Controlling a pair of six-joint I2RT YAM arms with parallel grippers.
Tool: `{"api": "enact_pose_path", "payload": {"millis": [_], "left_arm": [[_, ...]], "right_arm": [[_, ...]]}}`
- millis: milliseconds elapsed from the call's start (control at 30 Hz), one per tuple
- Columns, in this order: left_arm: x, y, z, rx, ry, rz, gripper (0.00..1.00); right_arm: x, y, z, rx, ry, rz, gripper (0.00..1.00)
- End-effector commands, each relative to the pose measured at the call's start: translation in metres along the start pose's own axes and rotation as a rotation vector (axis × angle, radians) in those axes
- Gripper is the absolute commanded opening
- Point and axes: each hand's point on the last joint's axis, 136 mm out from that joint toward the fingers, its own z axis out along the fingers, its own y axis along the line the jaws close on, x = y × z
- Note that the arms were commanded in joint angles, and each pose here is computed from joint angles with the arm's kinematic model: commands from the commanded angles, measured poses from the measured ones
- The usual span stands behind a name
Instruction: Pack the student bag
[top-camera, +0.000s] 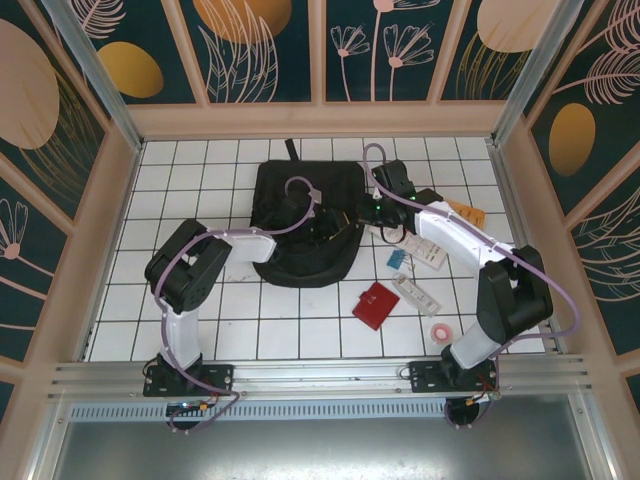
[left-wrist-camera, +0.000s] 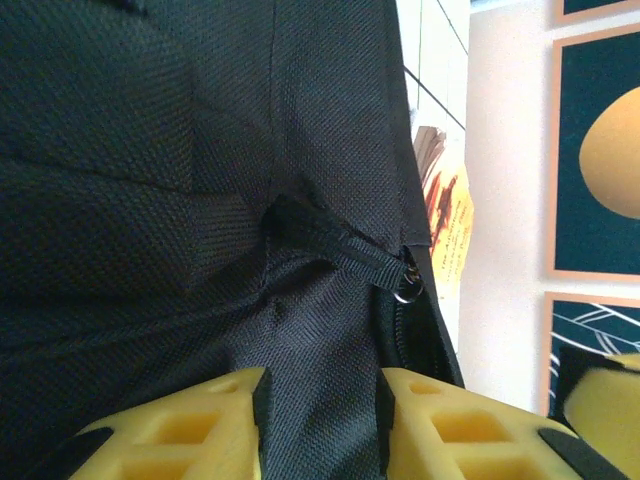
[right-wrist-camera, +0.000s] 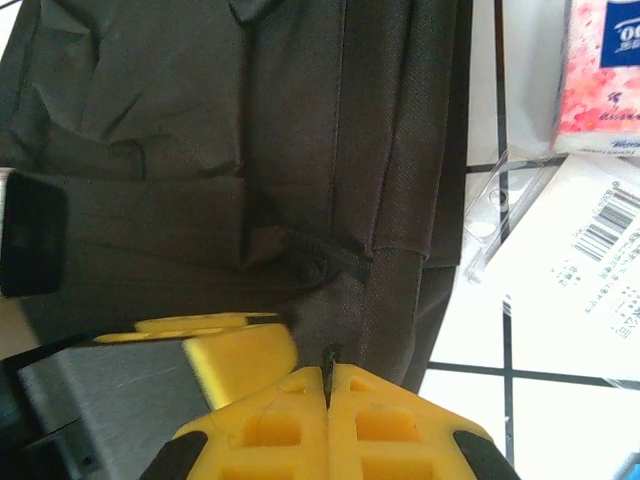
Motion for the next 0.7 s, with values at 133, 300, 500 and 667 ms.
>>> {"api": "enact_pose_path", "payload": {"millis": [133, 300, 500, 667], "left_arm": [[-0.010, -0.031, 0.010, 0.187, 0.012, -0.055, 0.37], [-0.012, -0.031, 0.010, 0.244, 0.003, -0.103, 0.49], [-0.012, -0.035, 0.010, 0.314, 0.011, -0.150, 0.51], [-0.011, -0.039, 0.008, 0.381, 0.021, -0.195, 0.50]], "right_arm": [[-0.002, 0.018, -0.006, -0.104, -0.014, 0.014, 0.00], [-0.002, 0.018, -0.006, -0.115, -0.020, 0.019, 0.00], [0.000, 0.019, -0.008, -0.143, -0.027, 0.020, 0.00], [0.002, 0.017, -0.008, -0.149, -0.031, 0.025, 0.00]]}}
